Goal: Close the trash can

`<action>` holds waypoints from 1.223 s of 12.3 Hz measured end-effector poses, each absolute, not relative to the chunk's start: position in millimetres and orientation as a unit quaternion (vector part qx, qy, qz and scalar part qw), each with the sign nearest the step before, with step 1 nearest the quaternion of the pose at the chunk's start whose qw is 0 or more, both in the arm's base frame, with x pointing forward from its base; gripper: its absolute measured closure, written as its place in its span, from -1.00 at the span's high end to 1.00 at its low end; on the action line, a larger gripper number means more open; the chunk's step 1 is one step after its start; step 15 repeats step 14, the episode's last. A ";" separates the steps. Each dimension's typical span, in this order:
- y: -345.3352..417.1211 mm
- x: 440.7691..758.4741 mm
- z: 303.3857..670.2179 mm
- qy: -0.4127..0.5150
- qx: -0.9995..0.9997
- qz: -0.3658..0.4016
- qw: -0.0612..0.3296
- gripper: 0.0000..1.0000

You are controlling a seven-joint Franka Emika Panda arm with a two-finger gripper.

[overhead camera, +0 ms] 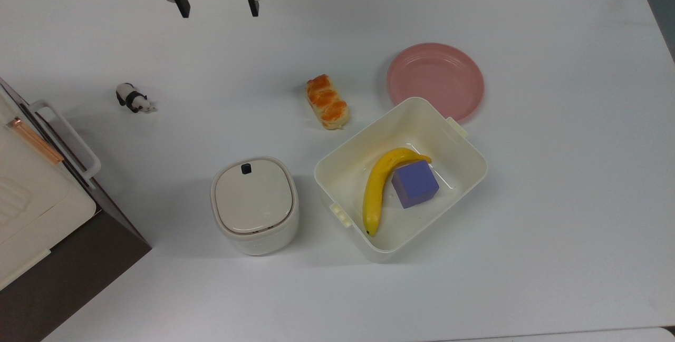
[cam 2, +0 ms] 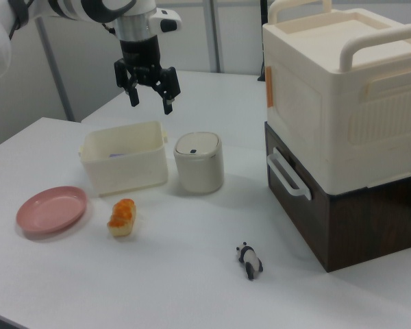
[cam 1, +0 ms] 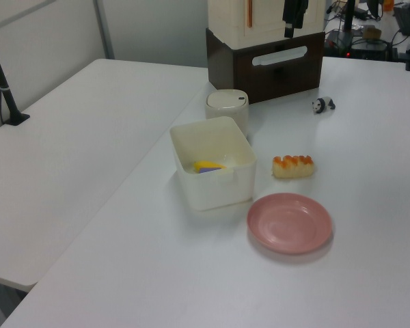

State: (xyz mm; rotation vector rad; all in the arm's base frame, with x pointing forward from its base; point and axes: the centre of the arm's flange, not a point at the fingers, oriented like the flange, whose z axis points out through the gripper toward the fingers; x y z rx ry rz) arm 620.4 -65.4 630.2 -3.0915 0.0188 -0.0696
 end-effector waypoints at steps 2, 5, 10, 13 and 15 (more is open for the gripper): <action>-62.9 620.7 627.4 0.007 -1.000 -0.019 0.022 1.00; -66.7 620.3 627.2 0.010 -1.000 -0.019 0.021 1.00; -67.6 622.1 629.0 0.011 -0.999 -0.028 0.019 1.00; -68.2 624.3 631.3 0.011 -0.999 -0.040 0.016 1.00; -68.2 624.3 631.3 0.011 -0.999 -0.040 0.016 1.00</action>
